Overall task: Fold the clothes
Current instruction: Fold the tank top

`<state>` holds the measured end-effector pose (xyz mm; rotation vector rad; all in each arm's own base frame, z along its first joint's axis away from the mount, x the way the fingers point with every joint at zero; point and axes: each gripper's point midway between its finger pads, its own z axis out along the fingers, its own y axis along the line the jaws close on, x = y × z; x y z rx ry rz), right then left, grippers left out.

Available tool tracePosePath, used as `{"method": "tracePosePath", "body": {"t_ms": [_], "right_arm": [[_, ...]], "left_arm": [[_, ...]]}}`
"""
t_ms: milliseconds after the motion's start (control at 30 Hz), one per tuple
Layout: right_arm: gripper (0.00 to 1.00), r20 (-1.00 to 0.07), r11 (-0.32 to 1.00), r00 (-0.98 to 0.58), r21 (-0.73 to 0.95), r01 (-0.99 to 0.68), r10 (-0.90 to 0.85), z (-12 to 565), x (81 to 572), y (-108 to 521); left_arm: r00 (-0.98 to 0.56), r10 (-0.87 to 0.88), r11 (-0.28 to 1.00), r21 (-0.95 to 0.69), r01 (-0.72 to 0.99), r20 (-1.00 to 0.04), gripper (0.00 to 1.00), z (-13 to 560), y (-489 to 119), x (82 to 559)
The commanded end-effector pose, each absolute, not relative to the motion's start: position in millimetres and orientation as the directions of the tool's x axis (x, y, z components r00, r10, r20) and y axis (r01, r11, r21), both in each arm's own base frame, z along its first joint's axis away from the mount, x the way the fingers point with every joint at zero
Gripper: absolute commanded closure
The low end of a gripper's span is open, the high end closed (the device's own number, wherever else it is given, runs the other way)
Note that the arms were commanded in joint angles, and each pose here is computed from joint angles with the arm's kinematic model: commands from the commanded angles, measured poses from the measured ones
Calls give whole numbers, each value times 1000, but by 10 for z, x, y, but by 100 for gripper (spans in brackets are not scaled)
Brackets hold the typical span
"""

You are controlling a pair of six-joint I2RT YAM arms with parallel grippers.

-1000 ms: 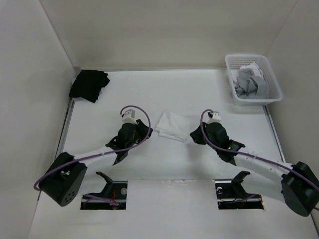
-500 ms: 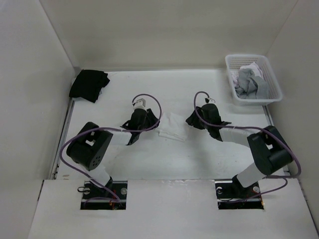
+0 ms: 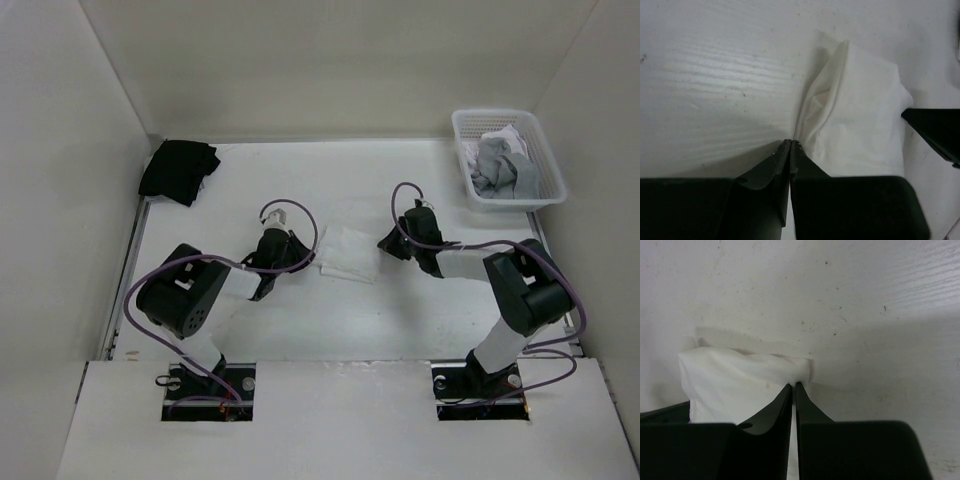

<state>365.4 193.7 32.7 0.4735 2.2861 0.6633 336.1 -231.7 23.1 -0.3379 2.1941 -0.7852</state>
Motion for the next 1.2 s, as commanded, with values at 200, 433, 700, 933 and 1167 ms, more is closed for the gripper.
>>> {"method": "tracePosePath", "body": {"t_ms": [200, 433, 700, 933, 1167], "right_arm": [[87, -561, 785, -629, 606, 131, 538, 458, 3941, 1869], [57, -621, 780, -577, 624, 45, 530, 939, 3890, 1880], [59, -630, 809, -617, 587, 21, 472, 928, 3665, 1985], [58, -613, 838, -646, 539, 79, 455, 646, 3631, 1909], [62, -587, 847, -669, 517, 123, 456, 531, 3652, 1868]], "left_arm": [[-633, -584, 683, -730, -44, -508, 97, 391, -2174, 3093], [-552, -544, 725, -686, 70, -632, 68, 918, -2234, 3259], [-607, -436, 794, -602, 89, -664, 67, 783, -2498, 3443], [-644, -368, 828, -551, 101, -670, 68, 602, -2605, 3394], [-670, -348, 833, -544, 100, -656, 80, 477, -2678, 3407]]}}
